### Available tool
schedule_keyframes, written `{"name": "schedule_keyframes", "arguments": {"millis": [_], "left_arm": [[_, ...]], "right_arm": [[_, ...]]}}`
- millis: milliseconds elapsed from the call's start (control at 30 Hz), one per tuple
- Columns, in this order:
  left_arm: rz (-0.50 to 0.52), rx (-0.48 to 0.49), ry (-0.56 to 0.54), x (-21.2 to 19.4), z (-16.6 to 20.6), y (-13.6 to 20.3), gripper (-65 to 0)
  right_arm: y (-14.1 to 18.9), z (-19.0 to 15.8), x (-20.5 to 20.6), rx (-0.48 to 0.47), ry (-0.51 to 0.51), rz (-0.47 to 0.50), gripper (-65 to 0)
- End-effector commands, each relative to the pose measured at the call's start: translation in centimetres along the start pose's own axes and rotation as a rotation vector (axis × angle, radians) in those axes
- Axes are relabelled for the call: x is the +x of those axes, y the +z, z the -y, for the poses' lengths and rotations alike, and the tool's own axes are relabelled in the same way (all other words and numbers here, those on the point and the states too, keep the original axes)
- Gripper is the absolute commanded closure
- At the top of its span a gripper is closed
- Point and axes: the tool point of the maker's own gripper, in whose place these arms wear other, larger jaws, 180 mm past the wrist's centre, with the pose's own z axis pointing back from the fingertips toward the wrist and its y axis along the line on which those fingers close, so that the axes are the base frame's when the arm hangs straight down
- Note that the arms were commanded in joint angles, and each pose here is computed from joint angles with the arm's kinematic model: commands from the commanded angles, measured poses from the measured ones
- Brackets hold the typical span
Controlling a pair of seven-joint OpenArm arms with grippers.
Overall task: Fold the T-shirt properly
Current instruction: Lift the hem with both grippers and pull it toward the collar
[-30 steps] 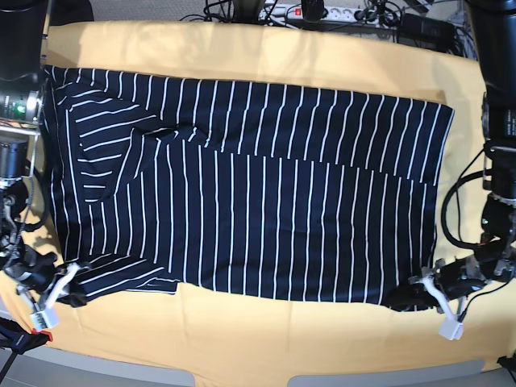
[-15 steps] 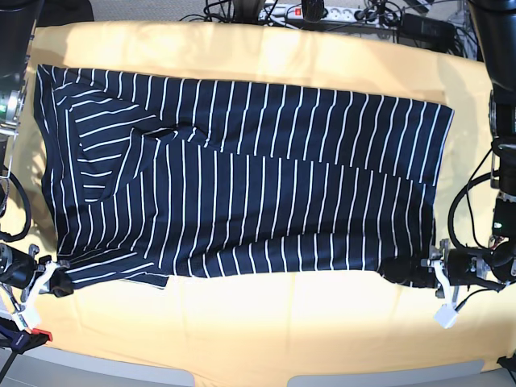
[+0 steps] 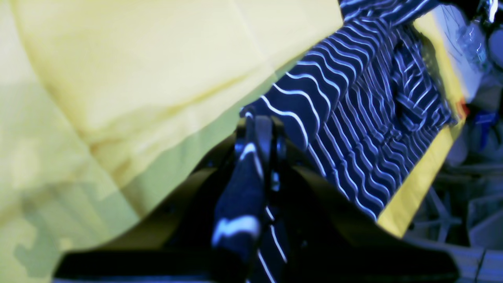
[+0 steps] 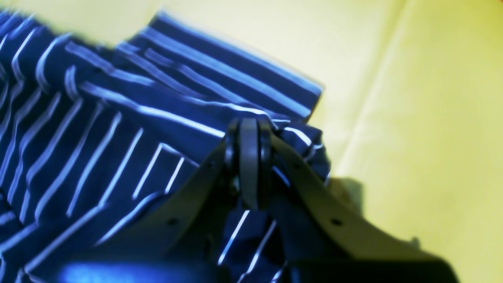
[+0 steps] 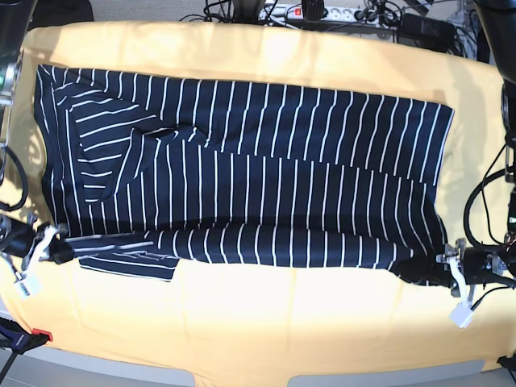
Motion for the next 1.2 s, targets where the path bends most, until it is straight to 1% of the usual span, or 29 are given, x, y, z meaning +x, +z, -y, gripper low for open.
{"name": "schedule_keyframes", "arguments": {"millis": [0, 133, 233, 500, 633, 733, 800, 900, 1033, 1100, 1167], "left_arm": [[0.037, -0.008, -0.055, 1.5, 0.9, 1.0, 0.0], [-0.039, -0.037, -0.133, -1.3, 3.1, 0.5, 0.0], [-0.089, -0.04, -0.158, -3.5, 3.9, 0.8, 0.0], [-0.155, 0.01, -0.115, -6.7, 2.5, 2.7, 0.0], [-0.186, 0.012, -0.099, -7.9, 2.4, 2.8, 0.0], [-0.205, 0.006, -0.085, -8.9, 2.4, 2.6, 0.0], [-0.235, 0.004, -0.078, -9.7, 2.4, 2.6, 0.0], [-0.315, 0.011, -0.075, -11.2, 2.2, 3.2, 0.0], [-0.309, 0.041, -0.072, -11.0, 1.6, 4.3, 0.0], [-0.318, 0.047, -0.071, -11.2, 1.5, 4.6, 0.0], [-0.339, 0.047, -0.07, -11.6, 1.5, 4.7, 0.0]], "right_arm": [[1.6, 0.7, 2.8, -0.023, 0.042, 0.078, 0.0], [2.1, 0.0, 1.7, -0.026, 0.084, 0.05, 0.0], [2.8, 0.4, 1.1, -0.04, 0.099, 0.028, 0.0], [4.3, 1.0, -0.9, -0.025, 0.065, -0.043, 0.0], [4.5, 0.7, -2.6, -0.004, 0.045, -0.12, 0.0], [4.5, 0.4, -3.1, 0.009, 0.036, -0.136, 0.0], [4.5, 0.3, -3.2, 0.015, 0.032, -0.144, 0.0], [4.6, 0.3, -3.9, 0.017, 0.031, -0.184, 0.0], [4.7, 0.3, -4.4, 0.016, 0.032, -0.211, 0.0], [4.9, 0.3, -4.9, 0.018, 0.031, -0.239, 0.0], [5.0, -0.3, -5.3, 0.05, 0.014, -0.262, 0.0]]}}
